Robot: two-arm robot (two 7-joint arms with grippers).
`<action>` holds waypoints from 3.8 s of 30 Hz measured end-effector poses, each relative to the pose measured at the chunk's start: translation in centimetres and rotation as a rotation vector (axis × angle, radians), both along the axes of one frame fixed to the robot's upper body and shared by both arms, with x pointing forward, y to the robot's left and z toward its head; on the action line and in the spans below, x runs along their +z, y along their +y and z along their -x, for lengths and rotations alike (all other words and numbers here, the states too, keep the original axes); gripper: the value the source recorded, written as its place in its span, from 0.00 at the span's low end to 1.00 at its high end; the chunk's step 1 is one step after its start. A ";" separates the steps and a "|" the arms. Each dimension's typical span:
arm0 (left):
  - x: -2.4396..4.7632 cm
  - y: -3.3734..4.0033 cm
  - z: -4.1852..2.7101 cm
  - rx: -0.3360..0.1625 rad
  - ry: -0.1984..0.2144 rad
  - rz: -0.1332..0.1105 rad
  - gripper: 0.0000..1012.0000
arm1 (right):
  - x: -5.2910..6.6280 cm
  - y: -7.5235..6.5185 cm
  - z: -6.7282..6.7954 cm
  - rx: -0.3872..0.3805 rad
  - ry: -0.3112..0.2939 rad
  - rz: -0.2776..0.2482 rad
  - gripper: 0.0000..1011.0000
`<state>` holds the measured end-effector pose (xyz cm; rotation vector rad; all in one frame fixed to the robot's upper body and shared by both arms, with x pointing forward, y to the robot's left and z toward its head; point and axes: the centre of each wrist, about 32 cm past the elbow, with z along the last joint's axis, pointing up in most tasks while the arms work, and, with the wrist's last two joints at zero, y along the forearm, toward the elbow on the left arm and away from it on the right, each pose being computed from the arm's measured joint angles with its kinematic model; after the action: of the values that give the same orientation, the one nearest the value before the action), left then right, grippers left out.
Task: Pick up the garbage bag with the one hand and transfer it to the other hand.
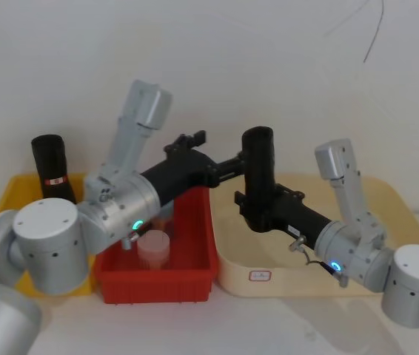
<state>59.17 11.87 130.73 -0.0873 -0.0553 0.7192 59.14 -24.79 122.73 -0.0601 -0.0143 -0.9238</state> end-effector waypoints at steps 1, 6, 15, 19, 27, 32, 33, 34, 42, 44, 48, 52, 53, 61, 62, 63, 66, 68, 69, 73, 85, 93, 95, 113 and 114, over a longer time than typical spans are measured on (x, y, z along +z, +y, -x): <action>-0.02 0.29 0.00 0.005 0.000 0.002 0.99 | 0.0 -0.1 0.0 -0.008 0.007 0.007 0.56; -0.14 1.72 0.09 0.022 0.006 0.014 0.99 | 0.2 -1.0 0.1 -0.061 0.044 0.052 0.56; -0.47 4.65 0.35 0.034 0.023 0.023 0.99 | 0.6 -2.4 0.1 -0.146 0.084 0.111 0.56; -0.70 6.05 0.57 0.045 0.030 0.023 0.99 | 0.9 -2.9 0.0 -0.173 0.089 0.130 0.61; -1.12 7.82 1.03 0.067 0.027 0.011 0.99 | 1.1 -3.5 0.0 -0.195 0.090 0.149 0.84; -1.26 8.47 1.21 0.076 0.024 0.007 0.99 | 1.2 -3.7 0.0 -0.206 0.090 0.157 0.97; -1.30 8.64 1.26 0.078 0.023 0.006 0.99 | 1.2 -3.8 0.0 -0.208 0.090 0.159 0.99; -1.32 8.73 1.28 0.079 0.023 0.005 0.99 | 1.2 -3.8 0.0 -0.209 0.090 0.160 0.99; -1.44 9.27 1.45 0.086 0.021 0.001 0.99 | 1.3 -4.0 0.0 -0.217 0.090 0.166 0.99; -1.47 9.29 1.46 0.087 0.021 0.002 0.99 | 1.3 -4.0 0.0 -0.217 0.090 0.167 0.99; -1.62 9.37 1.55 0.097 0.025 0.006 0.99 | 1.4 -3.9 0.0 -0.215 0.092 0.169 0.99; -1.90 9.57 1.73 0.124 0.033 0.013 0.99 | 1.5 -3.6 0.0 -0.200 0.100 0.174 0.99; -2.04 9.67 1.80 0.136 0.038 0.015 0.99 | 1.6 -3.4 -0.1 -0.189 0.108 0.179 0.99; -3.11 10.57 2.39 0.230 0.075 0.030 0.99 | 2.4 -1.6 -0.8 -0.113 0.158 0.214 0.99; -3.11 10.57 2.39 0.230 0.075 0.030 0.99 | 2.6 -1.3 -0.9 -0.104 0.163 0.218 0.99; -3.31 10.79 2.49 0.251 0.082 0.032 0.99 | 2.7 -1.1 -1.0 -0.097 0.166 0.222 0.99; -3.74 11.28 2.71 0.291 0.097 0.035 0.99 | 3.2 -0.4 -1.4 -0.069 0.185 0.238 0.99; -4.08 11.64 2.86 0.320 0.108 0.037 0.99 | 3.6 0.1 -1.7 -0.051 0.195 0.255 0.99; -4.18 11.76 2.90 0.330 0.112 0.037 0.99 | 3.7 0.2 -1.7 -0.047 0.198 0.259 0.99; -4.65 12.32 3.11 0.369 0.127 0.039 0.99 | 4.6 0.9 -2.1 -0.024 0.207 0.289 0.99; -5.42 13.25 3.48 0.436 0.153 0.041 0.99 | 8.4 2.1 -2.3 0.045 0.193 0.387 0.99; -5.66 13.50 3.60 0.454 0.160 0.041 0.99 | 10.5 2.9 -1.8 0.106 0.176 0.427 0.99; -5.71 13.54 3.62 0.458 0.161 0.041 0.99 | 10.9 3.2 -1.7 0.126 0.178 0.433 0.99; -5.89 13.75 3.69 0.472 0.167 0.040 0.99 | 9.8 5.7 -2.7 0.229 0.240 0.406 0.99; -5.89 13.75 3.70 0.473 0.167 0.040 0.99 | 9.6 6.0 -2.9 0.236 0.247 0.406 0.99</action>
<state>55.47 25.62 124.84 -0.0522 0.1026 1.1976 62.01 -18.78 132.33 -0.5378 0.0200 -0.6617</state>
